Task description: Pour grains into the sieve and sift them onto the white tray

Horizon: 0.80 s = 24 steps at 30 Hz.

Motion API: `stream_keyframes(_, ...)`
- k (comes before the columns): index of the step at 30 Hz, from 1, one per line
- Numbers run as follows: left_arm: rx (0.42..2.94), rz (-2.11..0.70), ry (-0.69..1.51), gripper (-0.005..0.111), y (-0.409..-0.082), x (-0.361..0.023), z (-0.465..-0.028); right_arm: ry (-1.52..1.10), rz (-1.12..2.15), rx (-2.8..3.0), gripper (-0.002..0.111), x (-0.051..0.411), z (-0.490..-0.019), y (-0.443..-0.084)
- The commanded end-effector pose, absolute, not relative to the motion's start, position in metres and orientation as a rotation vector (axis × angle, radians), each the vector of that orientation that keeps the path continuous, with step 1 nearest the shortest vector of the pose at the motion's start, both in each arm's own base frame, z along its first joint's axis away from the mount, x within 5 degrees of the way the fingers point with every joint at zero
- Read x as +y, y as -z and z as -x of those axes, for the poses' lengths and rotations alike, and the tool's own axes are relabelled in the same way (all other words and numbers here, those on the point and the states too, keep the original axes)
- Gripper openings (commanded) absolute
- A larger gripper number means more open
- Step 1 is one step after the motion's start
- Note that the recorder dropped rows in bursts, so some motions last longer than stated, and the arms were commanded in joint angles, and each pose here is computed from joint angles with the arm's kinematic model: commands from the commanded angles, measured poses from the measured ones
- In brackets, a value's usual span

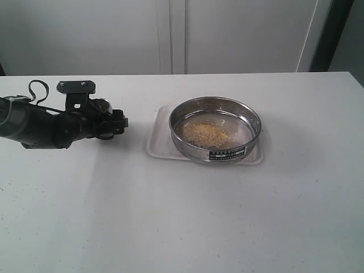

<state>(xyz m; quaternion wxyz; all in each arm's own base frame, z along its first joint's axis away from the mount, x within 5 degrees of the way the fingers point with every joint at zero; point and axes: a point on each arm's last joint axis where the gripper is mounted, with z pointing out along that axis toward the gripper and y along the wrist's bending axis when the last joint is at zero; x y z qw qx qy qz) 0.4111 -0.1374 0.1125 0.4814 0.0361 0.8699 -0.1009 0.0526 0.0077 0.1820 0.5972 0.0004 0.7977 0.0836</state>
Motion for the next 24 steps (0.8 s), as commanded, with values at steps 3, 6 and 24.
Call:
stream_keyframes(3, 2.201, -0.081, 0.245, 0.104, -0.101, -0.137, -0.406, -0.198, 0.002, 1.838, 0.0, 0.008, -0.053, -0.182)
stream_keyframes(6, 2.198, -0.087, 0.247, 0.104, -0.107, -0.137, -0.406, -0.198, 0.002, 1.838, 0.0, 0.008, -0.053, -0.182)
stream_keyframes(24, 2.083, -0.145, 0.235, 0.104, -0.151, -0.136, -0.406, -0.198, 0.002, 1.838, 0.0, 0.008, -0.053, -0.182)
